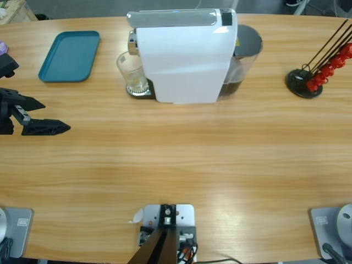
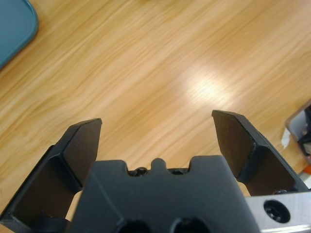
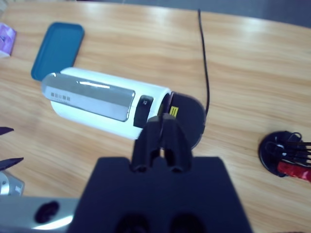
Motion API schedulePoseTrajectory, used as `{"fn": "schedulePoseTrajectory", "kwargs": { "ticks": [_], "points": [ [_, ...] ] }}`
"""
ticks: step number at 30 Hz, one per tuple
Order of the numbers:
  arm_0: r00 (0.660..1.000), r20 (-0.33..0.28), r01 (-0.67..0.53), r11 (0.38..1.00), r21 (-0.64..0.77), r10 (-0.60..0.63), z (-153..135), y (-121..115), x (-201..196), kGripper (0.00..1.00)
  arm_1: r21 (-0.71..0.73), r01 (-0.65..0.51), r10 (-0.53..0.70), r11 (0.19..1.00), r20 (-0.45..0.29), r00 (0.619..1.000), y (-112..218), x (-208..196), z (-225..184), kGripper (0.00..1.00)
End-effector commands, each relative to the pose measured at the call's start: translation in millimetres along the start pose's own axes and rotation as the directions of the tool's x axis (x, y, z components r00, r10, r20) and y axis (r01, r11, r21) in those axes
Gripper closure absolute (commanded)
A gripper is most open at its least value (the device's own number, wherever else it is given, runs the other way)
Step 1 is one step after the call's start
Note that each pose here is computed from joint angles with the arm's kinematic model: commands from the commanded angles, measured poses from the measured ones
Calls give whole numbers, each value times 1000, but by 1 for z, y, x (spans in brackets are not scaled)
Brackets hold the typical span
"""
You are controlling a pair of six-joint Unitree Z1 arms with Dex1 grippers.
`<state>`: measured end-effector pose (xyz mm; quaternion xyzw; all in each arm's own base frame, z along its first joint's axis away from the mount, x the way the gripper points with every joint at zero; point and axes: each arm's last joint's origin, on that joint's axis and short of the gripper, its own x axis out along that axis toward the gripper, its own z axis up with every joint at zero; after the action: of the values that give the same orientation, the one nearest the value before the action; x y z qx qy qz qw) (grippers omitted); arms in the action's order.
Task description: Pour coffee
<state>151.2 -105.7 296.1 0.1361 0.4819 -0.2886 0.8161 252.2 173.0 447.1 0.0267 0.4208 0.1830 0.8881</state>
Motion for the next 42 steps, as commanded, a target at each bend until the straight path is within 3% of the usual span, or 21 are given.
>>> {"fn": "schedulePoseTrajectory", "kwargs": {
  "ticks": [1,6,20,42],
  "points": [
    [999,-34,-15,1000,-12,15,-14,1,1,9,-41,-41,35,998,-145,989,32,56,13,1000],
    [998,-58,-15,1000,-10,14,-15,1,7,5,-46,-29,21,999,-170,985,39,78,23,1000],
    [997,-78,-16,1000,-7,15,-12,2,14,0,-46,8,-18,999,-226,974,35,85,13,1000],
    [996,-86,-15,1000,-6,15,-12,2,16,0,-76,86,-102,993,-243,965,33,108,13,1000]
  ]
}}
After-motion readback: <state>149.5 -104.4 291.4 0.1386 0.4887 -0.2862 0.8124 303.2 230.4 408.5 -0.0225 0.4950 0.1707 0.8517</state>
